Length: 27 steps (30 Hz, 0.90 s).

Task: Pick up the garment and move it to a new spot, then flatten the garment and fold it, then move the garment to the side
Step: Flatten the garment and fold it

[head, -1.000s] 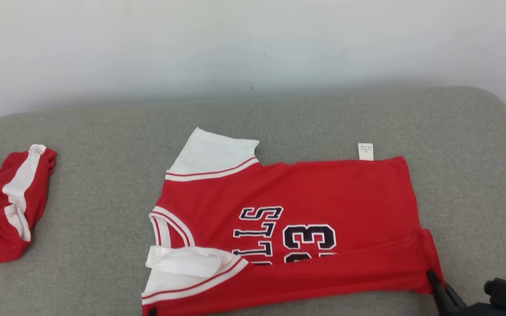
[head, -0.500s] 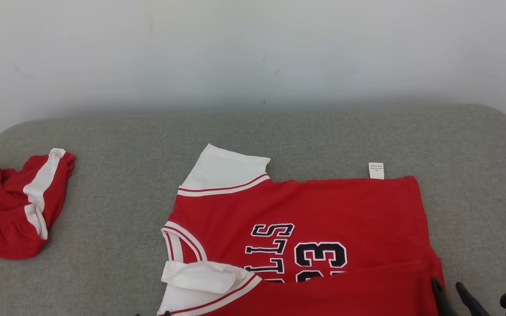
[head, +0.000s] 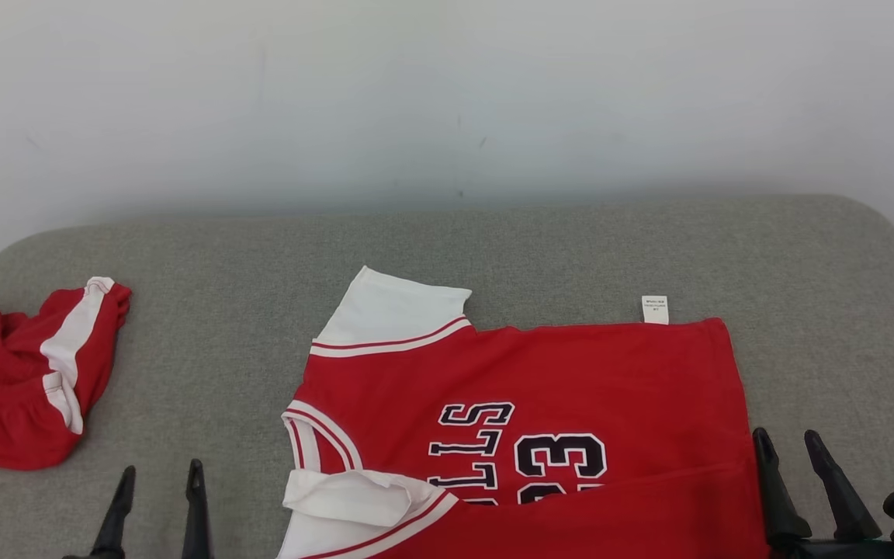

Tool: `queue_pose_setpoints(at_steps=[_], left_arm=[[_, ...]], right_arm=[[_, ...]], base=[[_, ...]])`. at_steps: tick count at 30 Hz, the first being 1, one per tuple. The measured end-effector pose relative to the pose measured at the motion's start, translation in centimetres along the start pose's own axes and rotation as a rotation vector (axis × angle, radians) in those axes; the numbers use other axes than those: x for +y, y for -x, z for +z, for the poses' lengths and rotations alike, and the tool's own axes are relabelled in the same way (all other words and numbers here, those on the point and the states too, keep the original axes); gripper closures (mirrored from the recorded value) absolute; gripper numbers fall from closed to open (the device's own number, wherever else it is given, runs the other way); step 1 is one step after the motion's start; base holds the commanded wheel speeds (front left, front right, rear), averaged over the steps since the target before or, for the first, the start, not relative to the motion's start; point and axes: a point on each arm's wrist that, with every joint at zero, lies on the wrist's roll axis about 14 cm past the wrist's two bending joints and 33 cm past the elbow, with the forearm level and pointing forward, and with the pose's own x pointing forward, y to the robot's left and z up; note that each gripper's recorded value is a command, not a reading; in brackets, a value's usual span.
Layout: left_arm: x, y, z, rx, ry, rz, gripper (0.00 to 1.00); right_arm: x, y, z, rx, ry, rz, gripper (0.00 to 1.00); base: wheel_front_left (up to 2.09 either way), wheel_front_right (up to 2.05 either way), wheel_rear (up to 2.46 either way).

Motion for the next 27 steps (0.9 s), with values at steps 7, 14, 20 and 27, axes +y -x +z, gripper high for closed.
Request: queue_pose_setpoints(at_steps=[7, 14, 20, 27], left_arm=[[0.7, 0.5, 2.1, -0.072, -0.136, -0.027, 0.0], [1.0, 1.0, 1.9, -0.067, -0.128, -0.048, 0.0], [2.1, 1.4, 2.5, -0.085, -0.136, -0.015, 0.0], [3.0, 2.3, 2.8, -0.093, -0.14, 0.008, 0.0]], right_arm=[[1.5, -0.4, 2.1, -0.106, 0.031, 0.033, 0.0], [3.3, -0.6, 3.8, -0.176, 0.085, 0.057, 0.0], [3.4, 0.0, 3.9, -0.187, 0.104, 0.04, 0.0], [3.2, 0.6, 3.3, -0.175, 0.1, 0.024, 0.0]], base=[[0.0, 0.0, 0.0], [0.0, 0.0, 0.0], [0.0, 0.0, 0.0], [0.0, 0.0, 0.0]])
